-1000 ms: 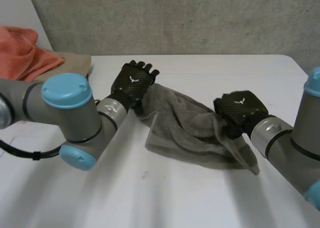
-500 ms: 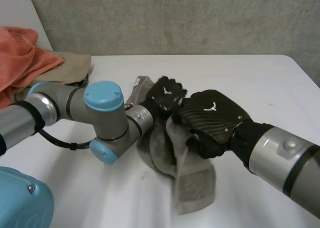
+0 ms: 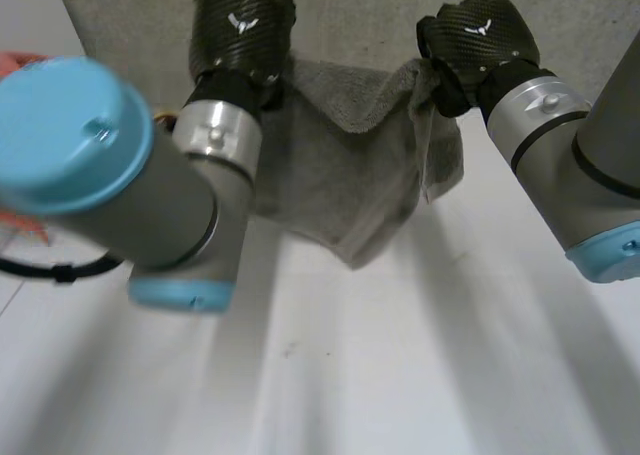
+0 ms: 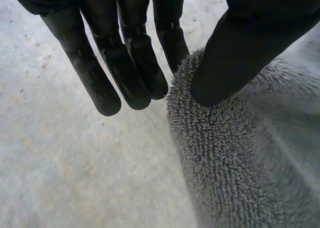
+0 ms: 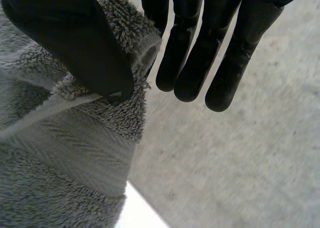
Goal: Fold the laundry.
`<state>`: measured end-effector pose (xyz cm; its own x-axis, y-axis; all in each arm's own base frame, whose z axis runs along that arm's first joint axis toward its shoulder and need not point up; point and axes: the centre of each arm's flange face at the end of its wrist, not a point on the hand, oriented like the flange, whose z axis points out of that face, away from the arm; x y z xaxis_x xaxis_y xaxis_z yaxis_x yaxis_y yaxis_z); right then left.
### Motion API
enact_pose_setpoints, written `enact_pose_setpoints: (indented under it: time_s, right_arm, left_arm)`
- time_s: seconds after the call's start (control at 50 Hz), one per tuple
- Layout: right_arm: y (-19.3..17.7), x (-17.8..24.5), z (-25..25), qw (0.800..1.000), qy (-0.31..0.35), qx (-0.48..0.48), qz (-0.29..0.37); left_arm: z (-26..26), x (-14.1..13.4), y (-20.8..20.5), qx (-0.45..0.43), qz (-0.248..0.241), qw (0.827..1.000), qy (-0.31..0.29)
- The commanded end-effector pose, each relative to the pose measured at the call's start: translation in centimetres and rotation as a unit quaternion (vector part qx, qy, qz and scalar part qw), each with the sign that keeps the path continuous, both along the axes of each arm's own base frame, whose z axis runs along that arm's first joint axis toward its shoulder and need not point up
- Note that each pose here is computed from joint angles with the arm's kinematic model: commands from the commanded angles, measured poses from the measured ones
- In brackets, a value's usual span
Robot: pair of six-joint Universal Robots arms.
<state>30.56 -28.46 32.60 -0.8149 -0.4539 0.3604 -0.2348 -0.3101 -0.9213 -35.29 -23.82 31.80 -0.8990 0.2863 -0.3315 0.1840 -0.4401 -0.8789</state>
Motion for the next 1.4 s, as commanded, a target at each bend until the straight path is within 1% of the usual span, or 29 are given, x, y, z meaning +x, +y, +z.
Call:
enact_pose_setpoints:
  time_s: [0.02,0.06,0.08,0.1,0.14,0.16,0.2,0.28,0.3,0.36,0.38,0.44,0.46,0.5,0.54,0.62,0.68,0.8,0.84,0.96,1.12,1.2,1.28,1.36,1.38,1.4]
  right_arm:
    - [0.8,0.0,-3.6,0.997,0.072,0.006,0.011]
    - [0.9,0.0,-5.1,0.994,0.103,0.019,0.014]
    - [1.0,-0.1,-7.1,0.989,0.138,0.04,0.018]
    - [1.0,-0.1,-8.1,0.986,0.156,0.051,0.019]
    - [1.2,-0.2,-9.8,0.98,0.186,0.074,0.022]
    - [1.4,-0.4,-11.2,0.972,0.213,0.095,0.025]
    - [1.7,-0.9,-12.5,0.964,0.234,0.121,0.026]
    - [2.4,-1.3,-13.6,0.96,0.239,0.144,0.031]
    - [2.9,-1.4,-14.0,0.958,0.242,0.152,0.034]
    - [3.4,-1.7,-14.8,0.954,0.247,0.166,0.04]
    - [3.9,-1.9,-15.1,0.952,0.25,0.172,0.044]
    - [4.8,-2.3,-14.9,0.951,0.251,0.173,0.05]
    - [5.4,-2.4,-14.7,0.952,0.249,0.171,0.058]
    - [5.9,-2.5,-14.7,0.951,0.248,0.172,0.066]
    - [6.4,-2.6,-14.9,0.951,0.246,0.172,0.079]
    - [7.1,-2.9,-14.9,0.95,0.244,0.172,0.087]
    - [7.1,-3.3,-15.1,0.95,0.244,0.178,0.083]
    - [7.1,-3.7,-15.3,0.949,0.245,0.185,0.078]
    - [7.1,-3.7,-15.3,0.949,0.244,0.186,0.077]
    - [6.8,-3.9,-15.3,0.949,0.243,0.188,0.068]
    - [6.5,-4.1,-15.2,0.95,0.241,0.189,0.063]
    - [6.3,-4.3,-15.1,0.95,0.24,0.189,0.058]
    - [6.1,-4.4,-15.2,0.95,0.24,0.19,0.056]
    - [5.8,-4.5,-15.0,0.951,0.24,0.19,0.05]
    - [5.4,-4.8,-14.9,0.951,0.239,0.189,0.044]
    - [5.2,-4.9,-14.8,0.952,0.238,0.188,0.041]
  left_arm:
    - [-5.9,0.7,4.2,0.073,-0.024,0.995,-0.061]
    - [-7.5,0.3,5.2,0.09,-0.037,0.992,-0.079]
    - [-9.2,-0.2,6.1,0.108,-0.05,0.988,-0.095]
    - [-10.1,-0.4,6.4,0.116,-0.056,0.986,-0.103]
    - [-11.5,-0.7,6.8,0.131,-0.063,0.983,-0.114]
    - [-12.4,-0.7,6.9,0.145,-0.064,0.979,-0.124]
    - [-13.2,-0.5,7.1,0.166,-0.065,0.974,-0.141]
    - [-12.3,0.0,6.6,0.173,-0.058,0.973,-0.144]
    - [-11.0,0.7,5.4,0.167,-0.041,0.976,-0.133]
    - [-9.1,2.4,2.9,0.154,-0.013,0.981,-0.114]
    - [-8.4,3.3,1.3,0.148,-0.008,0.983,-0.108]
    - [-8.0,4.1,-0.4,0.14,-0.032,0.983,-0.112]
    - [-7.7,4.4,-1.6,0.133,-0.055,0.983,-0.113]
    - [-7.4,4.5,-2.4,0.127,-0.084,0.982,-0.115]
    - [-7.8,4.4,-3.4,0.133,-0.121,0.976,-0.125]
    - [-9.3,4.2,-5.5,0.153,-0.153,0.967,-0.136]
    - [-9.9,4.0,-6.5,0.162,-0.164,0.963,-0.139]
    - [-12.0,2.6,-7.9,0.168,-0.213,0.95,-0.154]
    - [-12.8,1.9,-7.7,0.169,-0.231,0.944,-0.165]
    - [-14.6,1.3,-7.2,0.173,-0.241,0.934,-0.199]
    - [-17.7,0.0,-5.7,0.203,-0.267,0.917,-0.216]
    - [-19.0,-0.5,-5.7,0.212,-0.268,0.914,-0.219]
    - [-19.2,-0.6,-6.5,0.21,-0.254,0.918,-0.219]
    - [-18.6,-0.4,-7.2,0.201,-0.213,0.931,-0.218]
    - [-17.8,-0.3,-7.6,0.193,-0.187,0.939,-0.214]
    - [-17.2,-0.3,-7.8,0.186,-0.173,0.945,-0.209]
